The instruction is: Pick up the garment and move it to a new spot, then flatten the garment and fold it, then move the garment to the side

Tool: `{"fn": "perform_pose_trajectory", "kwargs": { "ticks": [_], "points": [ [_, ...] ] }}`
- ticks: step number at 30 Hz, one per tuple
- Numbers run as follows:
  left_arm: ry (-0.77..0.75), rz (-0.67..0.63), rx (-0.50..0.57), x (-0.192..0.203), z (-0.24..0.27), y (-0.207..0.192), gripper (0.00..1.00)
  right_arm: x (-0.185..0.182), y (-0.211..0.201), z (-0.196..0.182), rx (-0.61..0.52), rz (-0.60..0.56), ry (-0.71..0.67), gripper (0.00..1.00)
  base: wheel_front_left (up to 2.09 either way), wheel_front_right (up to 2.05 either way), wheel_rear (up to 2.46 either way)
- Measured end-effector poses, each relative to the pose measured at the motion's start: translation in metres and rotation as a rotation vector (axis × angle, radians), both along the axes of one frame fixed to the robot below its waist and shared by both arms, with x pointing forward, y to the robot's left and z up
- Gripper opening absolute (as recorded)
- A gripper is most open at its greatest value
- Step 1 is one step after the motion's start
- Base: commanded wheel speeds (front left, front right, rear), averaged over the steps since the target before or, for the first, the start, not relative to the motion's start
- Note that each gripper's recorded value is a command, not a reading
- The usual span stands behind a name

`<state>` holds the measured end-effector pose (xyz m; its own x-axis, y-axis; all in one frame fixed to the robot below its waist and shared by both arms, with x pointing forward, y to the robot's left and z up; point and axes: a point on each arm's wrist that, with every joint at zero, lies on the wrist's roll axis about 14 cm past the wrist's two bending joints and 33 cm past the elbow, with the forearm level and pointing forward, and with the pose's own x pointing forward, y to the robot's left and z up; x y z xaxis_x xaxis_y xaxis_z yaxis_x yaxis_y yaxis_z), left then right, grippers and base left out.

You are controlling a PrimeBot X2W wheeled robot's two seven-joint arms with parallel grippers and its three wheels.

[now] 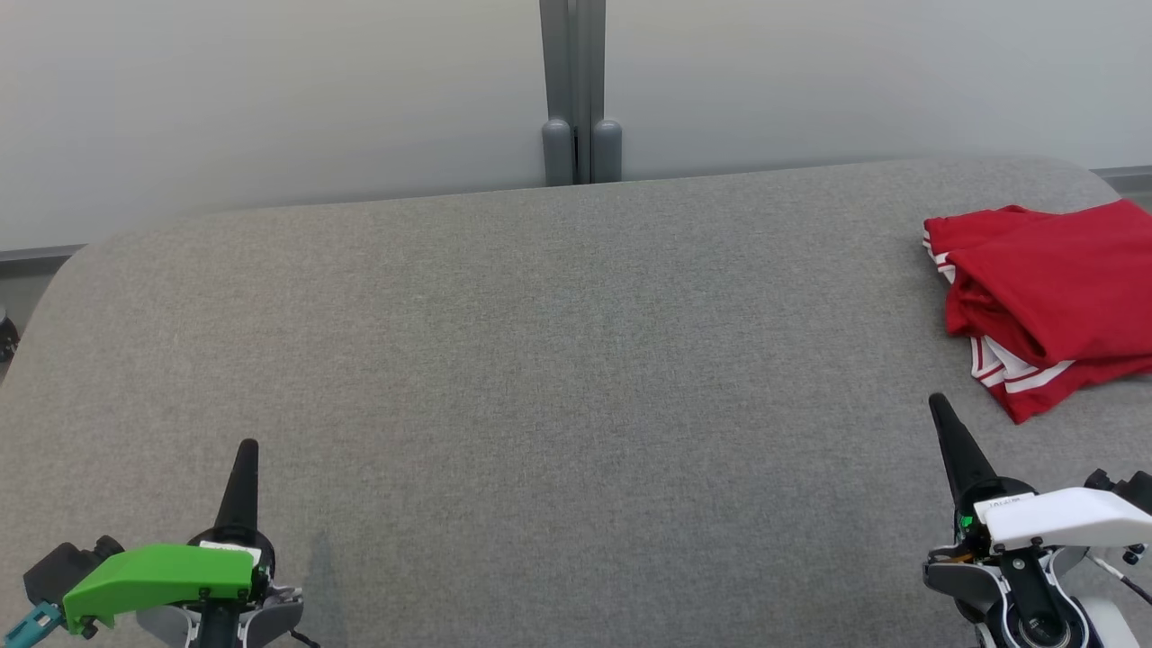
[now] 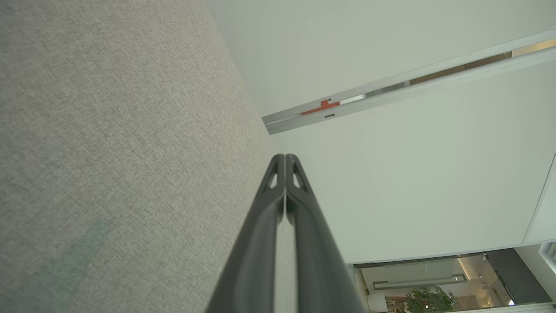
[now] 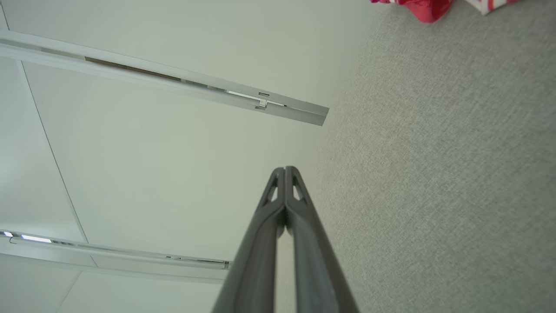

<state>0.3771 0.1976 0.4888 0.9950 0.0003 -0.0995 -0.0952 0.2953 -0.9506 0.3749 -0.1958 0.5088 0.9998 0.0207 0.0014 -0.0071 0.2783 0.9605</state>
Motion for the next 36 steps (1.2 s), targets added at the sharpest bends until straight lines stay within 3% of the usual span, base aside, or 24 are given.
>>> {"fn": "perform_pose_trajectory", "kwargs": {
  "ticks": [36],
  "points": [
    [-0.085,0.015,-0.278,0.010,0.018,0.003,0.00,0.014,-0.004,-0.001,0.263,-0.022,0.008,0.00,0.00,0.00,0.00]
  ]
}}
